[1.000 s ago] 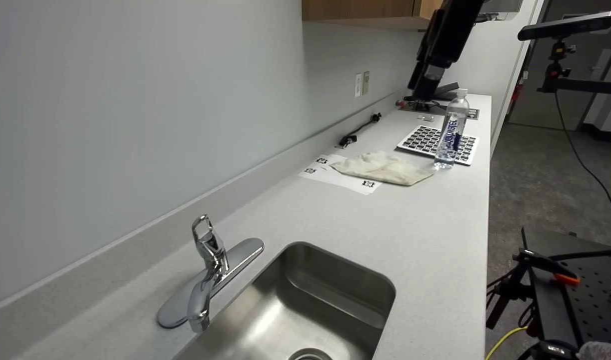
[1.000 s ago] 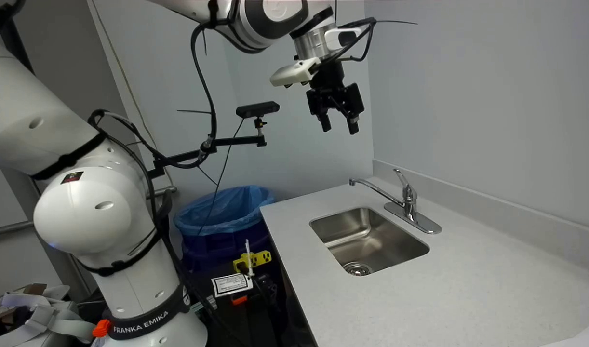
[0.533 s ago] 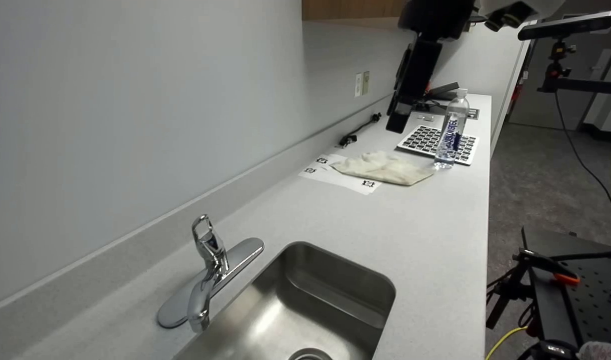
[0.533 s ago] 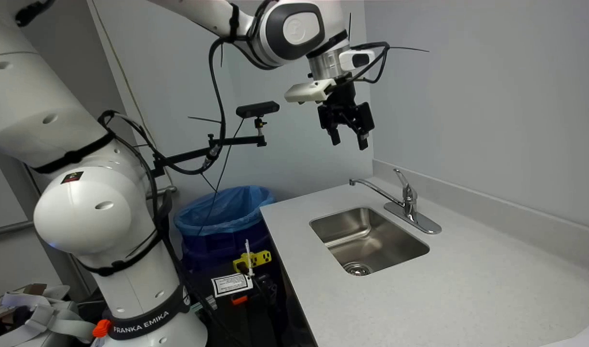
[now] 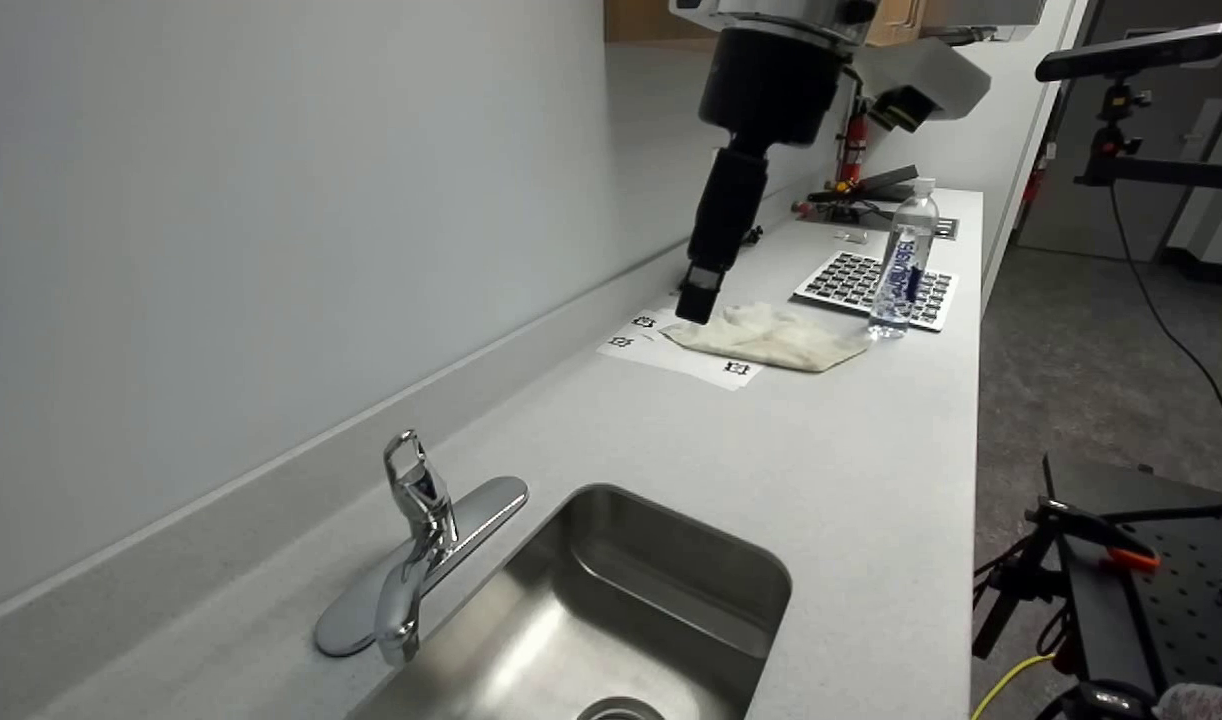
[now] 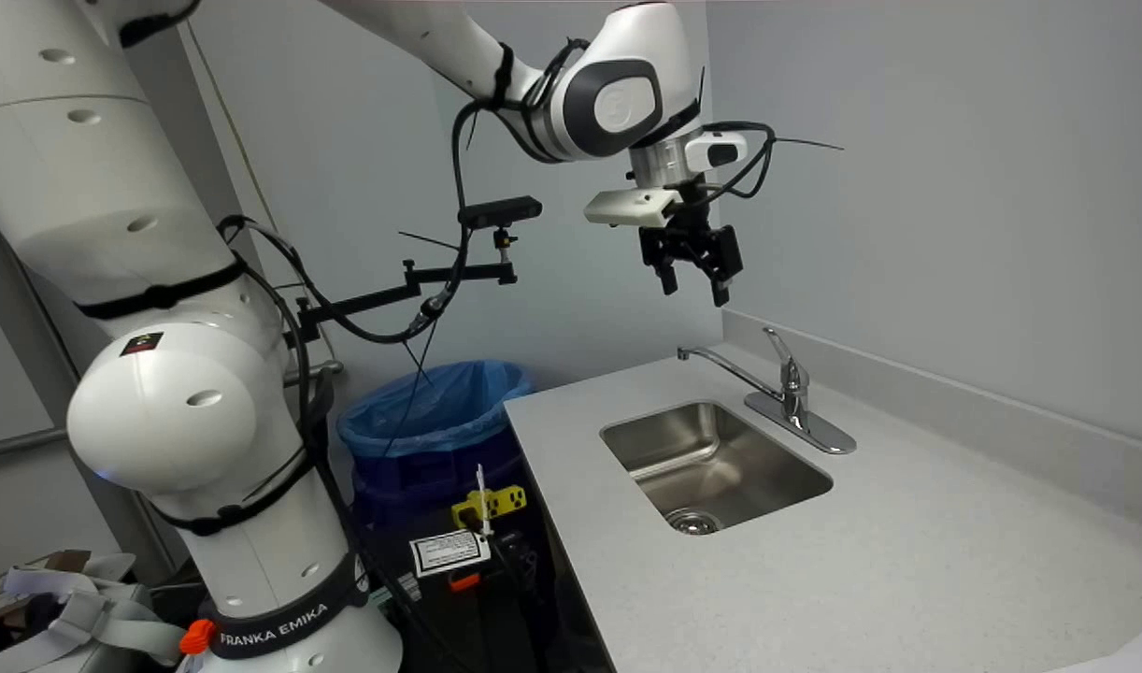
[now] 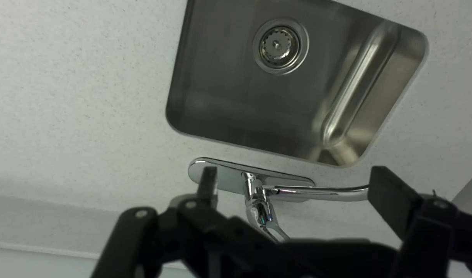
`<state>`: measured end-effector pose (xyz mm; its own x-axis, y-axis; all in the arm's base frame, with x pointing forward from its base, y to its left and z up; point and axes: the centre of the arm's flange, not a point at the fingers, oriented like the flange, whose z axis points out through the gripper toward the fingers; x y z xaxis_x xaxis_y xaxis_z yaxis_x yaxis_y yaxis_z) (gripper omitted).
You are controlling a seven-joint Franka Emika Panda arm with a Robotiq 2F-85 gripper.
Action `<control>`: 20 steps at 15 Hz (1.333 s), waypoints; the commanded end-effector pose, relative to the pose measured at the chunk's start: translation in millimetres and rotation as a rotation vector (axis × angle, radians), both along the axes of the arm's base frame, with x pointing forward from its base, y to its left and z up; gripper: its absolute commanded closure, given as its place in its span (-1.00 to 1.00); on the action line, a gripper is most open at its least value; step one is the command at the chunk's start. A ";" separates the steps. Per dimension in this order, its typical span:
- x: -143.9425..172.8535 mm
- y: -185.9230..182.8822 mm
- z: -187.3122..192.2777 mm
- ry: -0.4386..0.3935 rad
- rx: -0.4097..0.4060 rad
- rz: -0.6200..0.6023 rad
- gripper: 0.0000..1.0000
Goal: Move the faucet tap to the right then close it
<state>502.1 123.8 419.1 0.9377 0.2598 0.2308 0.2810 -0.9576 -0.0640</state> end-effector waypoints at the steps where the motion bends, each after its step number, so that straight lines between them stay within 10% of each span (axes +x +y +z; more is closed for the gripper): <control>1: 23.4 30.1 -4.5 -0.030 0.037 0.021 -1.00; 20: 43.2 57.4 -48.8 -0.052 0.036 0.036 -1.00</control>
<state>525.5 168.8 391.3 0.9186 0.2976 0.2602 0.3276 -0.9414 -0.0801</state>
